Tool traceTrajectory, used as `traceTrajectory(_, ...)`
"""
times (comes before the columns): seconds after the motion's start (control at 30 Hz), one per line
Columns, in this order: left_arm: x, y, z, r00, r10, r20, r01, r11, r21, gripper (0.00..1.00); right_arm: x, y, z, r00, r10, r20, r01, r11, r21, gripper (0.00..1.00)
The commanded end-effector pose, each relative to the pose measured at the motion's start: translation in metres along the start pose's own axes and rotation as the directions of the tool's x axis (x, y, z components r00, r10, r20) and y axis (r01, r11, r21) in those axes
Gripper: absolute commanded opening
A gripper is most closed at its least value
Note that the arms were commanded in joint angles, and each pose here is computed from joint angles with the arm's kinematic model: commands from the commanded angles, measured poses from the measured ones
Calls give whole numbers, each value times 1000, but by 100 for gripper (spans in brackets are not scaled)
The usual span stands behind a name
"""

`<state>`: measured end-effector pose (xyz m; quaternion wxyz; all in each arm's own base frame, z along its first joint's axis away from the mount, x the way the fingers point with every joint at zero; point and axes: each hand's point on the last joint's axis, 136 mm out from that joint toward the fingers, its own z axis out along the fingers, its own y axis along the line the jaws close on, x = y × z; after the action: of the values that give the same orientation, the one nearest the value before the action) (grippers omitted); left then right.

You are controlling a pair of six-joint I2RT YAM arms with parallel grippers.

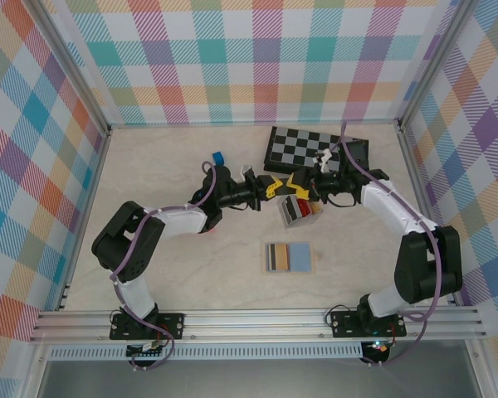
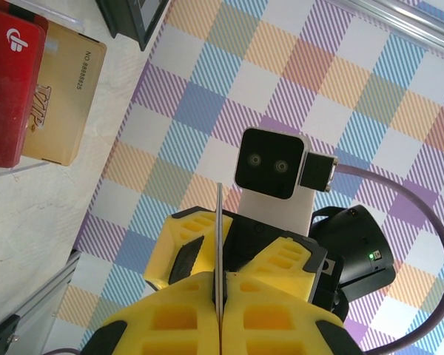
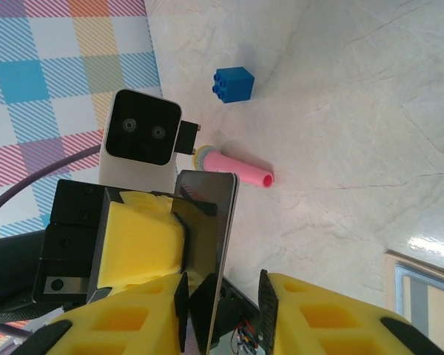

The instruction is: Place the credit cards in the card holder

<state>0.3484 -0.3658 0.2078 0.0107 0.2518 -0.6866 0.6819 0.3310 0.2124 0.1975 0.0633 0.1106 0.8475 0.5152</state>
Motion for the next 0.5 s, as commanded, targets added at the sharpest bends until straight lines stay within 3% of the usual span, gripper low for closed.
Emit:
traceTrajectory(0.0,6,-13,-4,994,108,-18,-107,992,60,3,3,3,4,999,-8,-40,7,999,-41,32)
traceTrajectory(0.23,12,-25,-5,982,185,-39,-179,976,128,8,3,-10,6,999,-13,-31,14,1000,5,16)
traceTrajectory(0.47,16,-31,-7,975,218,-51,-205,961,183,15,-3,-23,2,1000,-22,16,21,996,85,16)
